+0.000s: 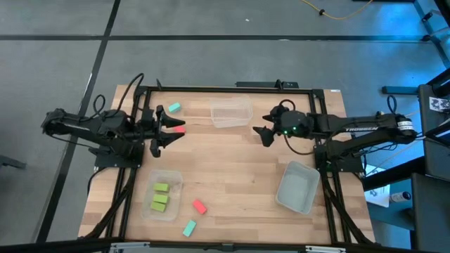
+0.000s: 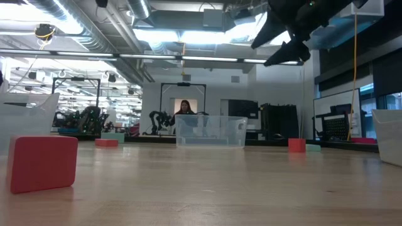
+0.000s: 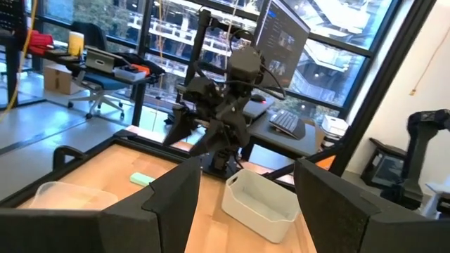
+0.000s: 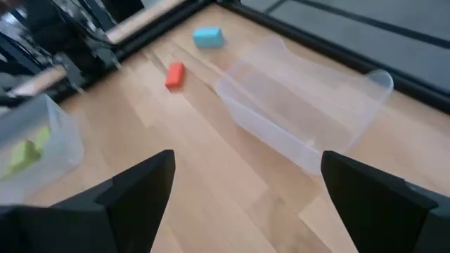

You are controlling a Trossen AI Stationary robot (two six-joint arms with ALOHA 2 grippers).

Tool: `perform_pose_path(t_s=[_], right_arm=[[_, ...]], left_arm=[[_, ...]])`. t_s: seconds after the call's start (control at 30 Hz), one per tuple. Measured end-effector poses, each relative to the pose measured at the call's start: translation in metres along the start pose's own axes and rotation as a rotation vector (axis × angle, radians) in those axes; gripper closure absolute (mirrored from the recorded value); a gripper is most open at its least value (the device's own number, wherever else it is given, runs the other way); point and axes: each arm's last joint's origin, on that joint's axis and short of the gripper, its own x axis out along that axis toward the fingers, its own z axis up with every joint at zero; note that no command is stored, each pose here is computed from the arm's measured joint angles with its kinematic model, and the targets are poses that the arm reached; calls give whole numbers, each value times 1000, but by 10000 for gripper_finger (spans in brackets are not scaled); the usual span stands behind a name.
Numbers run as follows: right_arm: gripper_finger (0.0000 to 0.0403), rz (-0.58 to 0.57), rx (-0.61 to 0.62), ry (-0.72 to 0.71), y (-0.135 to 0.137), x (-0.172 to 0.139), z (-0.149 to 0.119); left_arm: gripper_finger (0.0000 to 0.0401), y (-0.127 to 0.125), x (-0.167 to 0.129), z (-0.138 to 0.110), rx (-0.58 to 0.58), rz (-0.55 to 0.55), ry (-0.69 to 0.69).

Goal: Sort & place blocks by color
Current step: Put the top right orange block into the gray bin

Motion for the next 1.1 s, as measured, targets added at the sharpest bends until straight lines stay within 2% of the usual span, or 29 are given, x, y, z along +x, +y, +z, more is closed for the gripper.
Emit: perform_pose_path(t_s=[0.17,0.33,0.5,0.6,0.73,0.93,1.1], right_arm=[[44,-12,19,30,-3,4,-1],[44,-49,73,44,-9,5,-1],[44,-132,187,102,-20,6,-6],[44,-186,251,127,-27,8,-7],[44,-246,271,175,-37,17,-9],[44,-262,202,374,-68,50,-17],[44,-303,203,514,-94,73,-30]], left_arm=[[180,7,3,-16,-2,-15,-24],[180,19,0,-49,-77,-25,-56],[180,27,-9,-66,-157,-49,-119],[180,28,-13,-67,-174,-55,-139],[180,29,-17,-64,-175,-52,-161],[180,30,-18,-62,-188,-7,-190],[180,32,-19,-62,-195,42,-207]])
